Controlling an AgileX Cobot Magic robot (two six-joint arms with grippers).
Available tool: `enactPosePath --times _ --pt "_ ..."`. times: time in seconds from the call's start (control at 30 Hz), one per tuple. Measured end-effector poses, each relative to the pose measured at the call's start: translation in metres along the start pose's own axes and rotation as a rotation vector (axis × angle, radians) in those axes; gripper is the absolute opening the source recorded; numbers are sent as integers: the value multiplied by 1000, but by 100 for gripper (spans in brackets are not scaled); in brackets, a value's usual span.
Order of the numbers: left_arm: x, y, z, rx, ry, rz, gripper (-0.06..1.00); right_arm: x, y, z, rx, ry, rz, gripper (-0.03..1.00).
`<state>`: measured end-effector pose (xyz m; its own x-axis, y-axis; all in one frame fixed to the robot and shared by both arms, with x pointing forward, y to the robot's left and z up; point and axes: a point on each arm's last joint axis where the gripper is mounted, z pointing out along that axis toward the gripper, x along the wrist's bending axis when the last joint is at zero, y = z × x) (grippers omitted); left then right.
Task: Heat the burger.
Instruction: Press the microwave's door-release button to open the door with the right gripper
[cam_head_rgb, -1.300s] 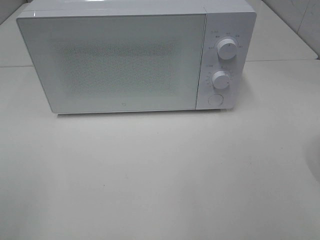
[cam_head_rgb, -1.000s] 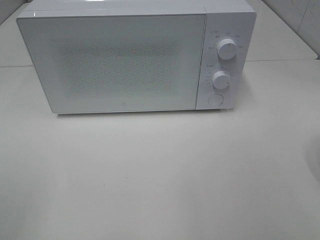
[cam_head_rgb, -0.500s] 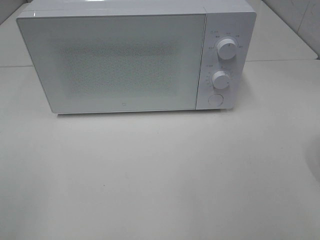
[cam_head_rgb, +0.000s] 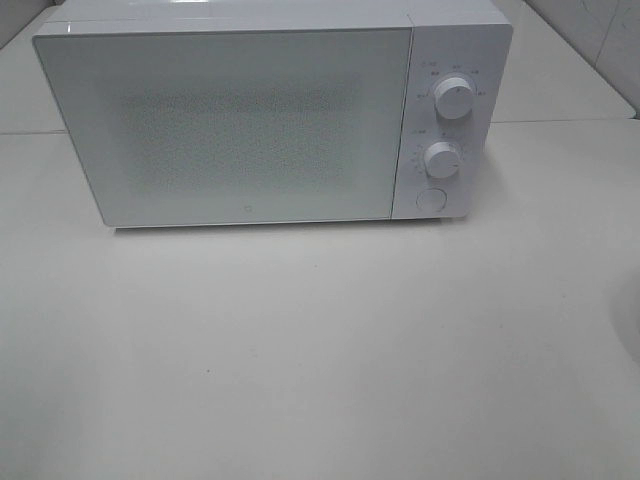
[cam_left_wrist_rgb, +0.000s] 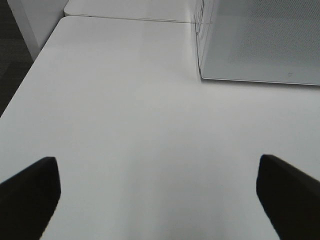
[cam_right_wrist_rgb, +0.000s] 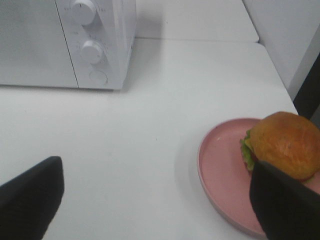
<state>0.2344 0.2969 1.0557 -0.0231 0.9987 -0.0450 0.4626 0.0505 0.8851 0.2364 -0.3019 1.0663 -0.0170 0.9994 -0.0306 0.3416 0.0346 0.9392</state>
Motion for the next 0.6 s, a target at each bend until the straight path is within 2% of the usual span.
enactPosePath --times 0.13,0.33,0.6 --pt "0 0 0 0 0 0 99 0 20 1 -40 1 -6 92" --pt "0 0 0 0 0 0 99 1 57 31 -99 6 -12 74" --pt "0 0 0 0 0 0 99 3 80 83 -195 14 -34 70"
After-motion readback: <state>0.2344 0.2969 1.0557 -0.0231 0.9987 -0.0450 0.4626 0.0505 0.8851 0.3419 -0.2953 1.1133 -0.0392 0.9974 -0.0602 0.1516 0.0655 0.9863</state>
